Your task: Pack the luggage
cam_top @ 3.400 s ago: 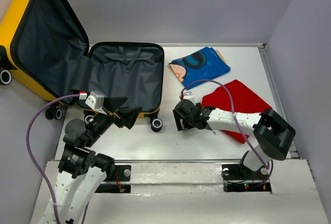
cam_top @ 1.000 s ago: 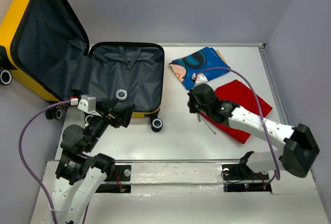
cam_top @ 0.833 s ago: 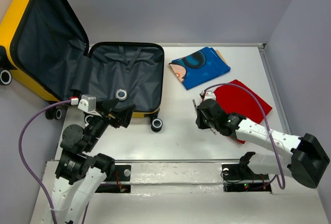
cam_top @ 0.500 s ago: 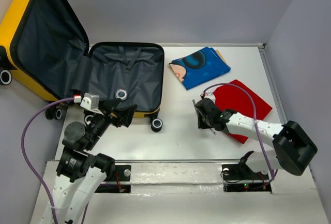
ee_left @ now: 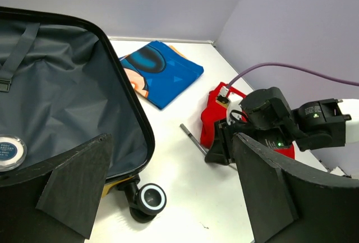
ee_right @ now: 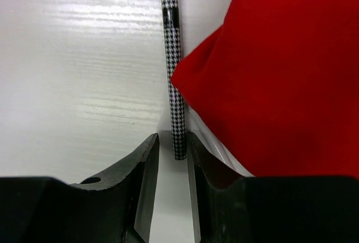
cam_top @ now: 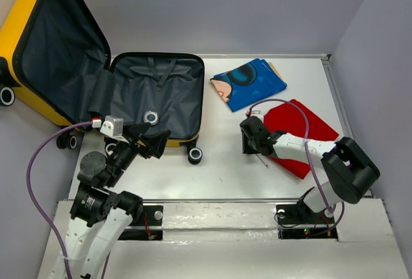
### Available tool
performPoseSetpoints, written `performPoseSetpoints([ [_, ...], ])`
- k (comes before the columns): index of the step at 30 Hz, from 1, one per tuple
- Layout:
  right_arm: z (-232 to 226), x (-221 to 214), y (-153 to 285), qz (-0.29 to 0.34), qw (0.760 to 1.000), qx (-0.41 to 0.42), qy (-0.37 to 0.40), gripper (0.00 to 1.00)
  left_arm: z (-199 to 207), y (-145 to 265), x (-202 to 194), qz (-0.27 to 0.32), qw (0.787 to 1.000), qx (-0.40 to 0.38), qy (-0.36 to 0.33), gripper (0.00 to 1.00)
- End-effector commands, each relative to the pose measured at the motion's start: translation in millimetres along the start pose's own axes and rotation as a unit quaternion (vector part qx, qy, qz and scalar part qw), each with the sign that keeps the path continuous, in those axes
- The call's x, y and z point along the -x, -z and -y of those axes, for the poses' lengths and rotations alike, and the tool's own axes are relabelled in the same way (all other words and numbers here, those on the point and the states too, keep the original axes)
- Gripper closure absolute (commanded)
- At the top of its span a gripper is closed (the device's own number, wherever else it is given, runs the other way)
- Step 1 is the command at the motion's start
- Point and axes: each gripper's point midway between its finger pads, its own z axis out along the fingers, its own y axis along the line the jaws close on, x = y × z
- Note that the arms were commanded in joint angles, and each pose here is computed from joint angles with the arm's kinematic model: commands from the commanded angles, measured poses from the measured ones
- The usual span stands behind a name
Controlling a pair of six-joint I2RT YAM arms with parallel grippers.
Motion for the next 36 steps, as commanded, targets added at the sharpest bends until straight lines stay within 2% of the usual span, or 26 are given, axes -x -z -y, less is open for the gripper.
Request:
performPoseSetpoints([
  [1, -15, 32, -6, 0.04, 0.999, 0.013, 0.0, 0.67, 9, -2, 13, 0.022, 1.0, -0.02, -0.006, 0.01],
  [6, -15, 31, -11, 0.032, 0.999, 0.01, 0.015, 0.73, 8, -2, 12, 0.019, 1.0, -0.019, -0.005, 0.01],
  [9, -15, 27, -16, 0.024, 1.0, 0.007, 0.019, 0.92, 8, -2, 13, 0.022, 1.0, -0.019, -0.007, 0.01],
  [12, -23, 35, -9, 0.04, 0.999, 0.019, 0.023, 0.93, 8, -1, 13, 0.023, 1.0, -0.019, -0.007, 0.01],
  [17, -64, 73, 34, 0.1, 0.989, 0.1, 0.032, 0.93, 8, -1, 14, 0.024, 1.0, -0.018, -0.006, 0.01],
  [21, -116, 117, 90, 0.163, 0.963, 0.211, 0.034, 0.93, 8, -1, 14, 0.024, 1.0, -0.018, -0.007, 0.01],
  [28, -222, 156, 122, 0.187, 0.926, 0.322, 0.064, 0.93, 7, -2, 14, 0.024, 1.0, -0.018, -0.007, 0.01],
  [30, -250, 173, 123, 0.191, 0.919, 0.341, 0.058, 0.7, 7, -2, 13, 0.022, 1.0, -0.017, -0.006, 0.01],
  [31, -257, 180, 124, 0.195, 0.917, 0.343, 0.054, 0.48, 7, -2, 13, 0.022, 1.0, -0.016, -0.007, 0.01],
  [32, -254, 183, 123, 0.201, 0.919, 0.334, 0.054, 0.4, 6, -3, 12, 0.021, 1.0, -0.015, -0.007, 0.01],
  [34, -241, 179, 121, 0.206, 0.925, 0.315, 0.058, 0.35, 7, -2, 13, 0.022, 1.0, -0.016, -0.007, 0.01],
  [35, -225, 180, 116, 0.211, 0.932, 0.291, 0.049, 0.37, 7, -2, 14, 0.023, 1.0, -0.016, -0.007, 0.01],
  [36, -202, 163, 110, 0.198, 0.94, 0.275, 0.045, 0.39, 7, -2, 13, 0.023, 1.0, -0.016, -0.008, 0.01],
])
